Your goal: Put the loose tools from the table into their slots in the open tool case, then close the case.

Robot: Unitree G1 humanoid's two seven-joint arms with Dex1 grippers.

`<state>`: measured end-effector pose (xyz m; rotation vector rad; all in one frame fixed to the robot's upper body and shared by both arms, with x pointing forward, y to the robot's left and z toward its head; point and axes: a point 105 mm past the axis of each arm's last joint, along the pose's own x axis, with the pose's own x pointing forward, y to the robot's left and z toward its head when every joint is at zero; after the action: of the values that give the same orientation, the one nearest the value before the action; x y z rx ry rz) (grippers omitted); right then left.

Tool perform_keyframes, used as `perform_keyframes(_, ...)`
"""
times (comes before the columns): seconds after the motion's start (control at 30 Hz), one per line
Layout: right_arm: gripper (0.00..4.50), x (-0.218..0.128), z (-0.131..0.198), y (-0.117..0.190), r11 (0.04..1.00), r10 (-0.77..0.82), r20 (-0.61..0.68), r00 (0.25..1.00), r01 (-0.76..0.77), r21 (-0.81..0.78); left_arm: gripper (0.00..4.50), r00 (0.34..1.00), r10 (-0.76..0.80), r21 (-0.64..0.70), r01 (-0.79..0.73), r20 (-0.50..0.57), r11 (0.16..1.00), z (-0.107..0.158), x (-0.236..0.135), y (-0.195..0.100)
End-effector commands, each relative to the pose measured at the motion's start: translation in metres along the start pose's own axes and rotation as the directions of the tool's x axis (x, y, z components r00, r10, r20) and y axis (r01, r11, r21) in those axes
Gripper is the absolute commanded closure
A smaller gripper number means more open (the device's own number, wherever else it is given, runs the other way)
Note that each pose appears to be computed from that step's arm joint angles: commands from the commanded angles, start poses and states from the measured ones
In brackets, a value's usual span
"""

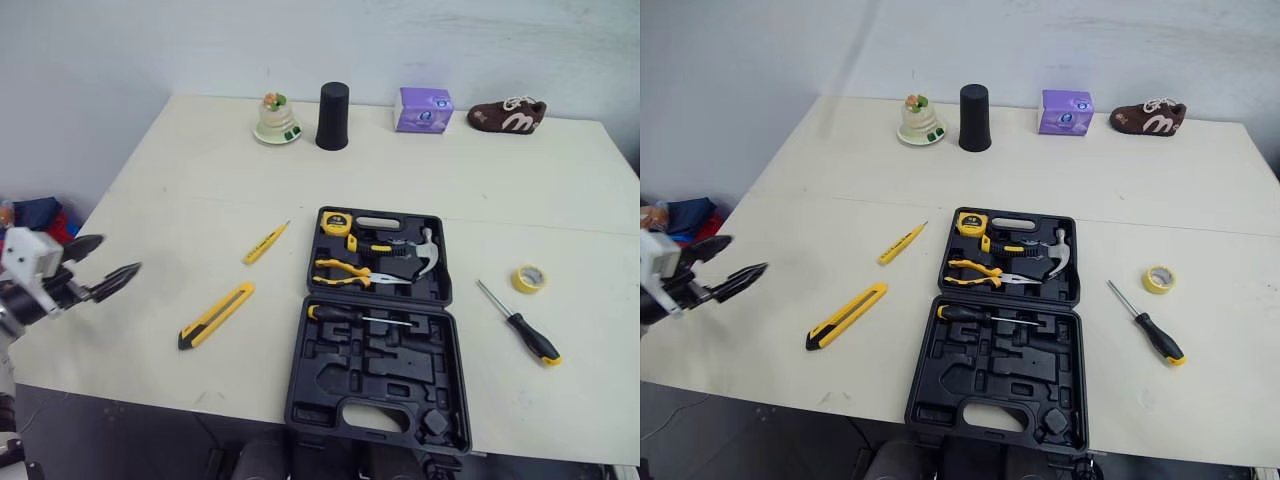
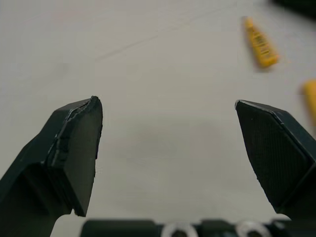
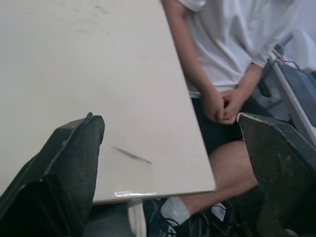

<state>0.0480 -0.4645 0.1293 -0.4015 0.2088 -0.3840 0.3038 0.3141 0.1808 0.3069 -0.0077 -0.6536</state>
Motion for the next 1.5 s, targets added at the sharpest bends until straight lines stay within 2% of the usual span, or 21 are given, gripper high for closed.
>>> perform_keyframes(0.03, 0.0, 0.014, 0.052, 0.035, 0.984, 0.163, 0.131, 0.978, -0.17, 0.046, 0.04, 0.974, -0.212, 0.084, 0.205, 0.079, 0.975, 0.04, 0.031, -0.034)
perform_keyframes(0.13, 0.0, 0.018, 0.078, 0.068, 0.935, 0.333, 0.126, 0.934, -0.345, 0.08, 0.04, 0.933, -0.353, 0.149, 0.34, 0.066, 0.929, 0.053, 0.048, -0.057)
perform_keyframes(0.23, 0.0, 0.016, 0.1, 0.106, 0.85, 0.512, 0.088, 0.854, -0.519, 0.09, 0.04, 0.847, -0.528, 0.197, 0.509, 0.057, 0.838, 0.065, 0.056, -0.087)
perform_keyframes(0.3, 0.0, 0.016, 0.091, 0.124, 0.829, 0.555, -0.089, 0.827, -0.543, 0.132, 0.04, 0.79, -0.609, 0.212, 0.586, 0.063, 0.782, 0.073, 0.063, -0.105)
perform_keyframes(0.47, 0.0, 0.025, 0.102, 0.161, 0.775, 0.632, -0.14, 0.762, -0.622, 0.115, 0.04, 0.664, -0.741, 0.187, 0.72, 0.099, 0.669, 0.092, 0.076, -0.147)
perform_keyframes(0.57, 0.0, 0.032, 0.1, 0.17, 0.755, 0.654, -0.188, 0.733, -0.648, 0.099, 0.04, 0.616, -0.776, 0.167, 0.758, 0.136, 0.63, 0.099, 0.078, -0.164)
perform_keyframes(0.7, 0.0, 0.056, 0.099, 0.171, 0.766, 0.635, -0.225, 0.739, -0.641, 0.057, 0.04, 0.536, -0.832, 0.166, 0.816, 0.143, 0.554, 0.098, 0.076, -0.191)
perform_keyframes(0.93, 0.0, 0.081, 0.083, 0.175, 0.757, 0.64, -0.3, 0.707, -0.647, 0.089, 0.04, 0.521, -0.842, 0.18, 0.823, 0.141, 0.539, 0.097, 0.073, -0.201)
perform_keyframes(1.03, 0.0, 0.092, 0.075, 0.172, 0.774, 0.623, -0.309, 0.719, -0.625, 0.107, 0.04, 0.485, -0.865, 0.187, 0.845, 0.131, 0.502, 0.098, 0.067, -0.206)
perform_keyframes(1.13, 0.0, 0.094, 0.063, 0.174, 0.763, 0.633, -0.346, 0.693, -0.634, 0.126, 0.04, 0.459, -0.879, 0.202, 0.856, 0.126, 0.476, 0.099, 0.064, -0.21)
perform_keyframes(1.23, 0.76, 0.096, 0.06, 0.186, 0.721, 0.684, -0.29, 0.669, -0.68, 0.133, 0.0, 0.443, -0.886, 0.217, 0.859, 0.138, 0.463, 0.1, 0.065, -0.212)
perform_keyframes(1.33, 2.36, 0.101, 0.06, 0.19, 0.717, 0.688, -0.256, 0.679, -0.691, 0.091, 0.0, 0.454, -0.88, 0.219, 0.852, 0.142, 0.475, 0.096, 0.068, -0.211)
perform_keyframes(1.43, 3.58, 0.105, 0.061, 0.19, 0.731, 0.675, -0.224, 0.703, -0.679, 0.068, 0.0, 0.462, -0.874, 0.218, 0.847, 0.149, 0.485, 0.094, 0.07, -0.212)
perform_keyframes(1.5, 3.58, 0.104, 0.059, 0.185, 0.739, 0.665, -0.222, 0.713, -0.672, 0.055, 0.0, 0.462, -0.874, 0.213, 0.848, 0.154, 0.486, 0.091, 0.069, -0.214)
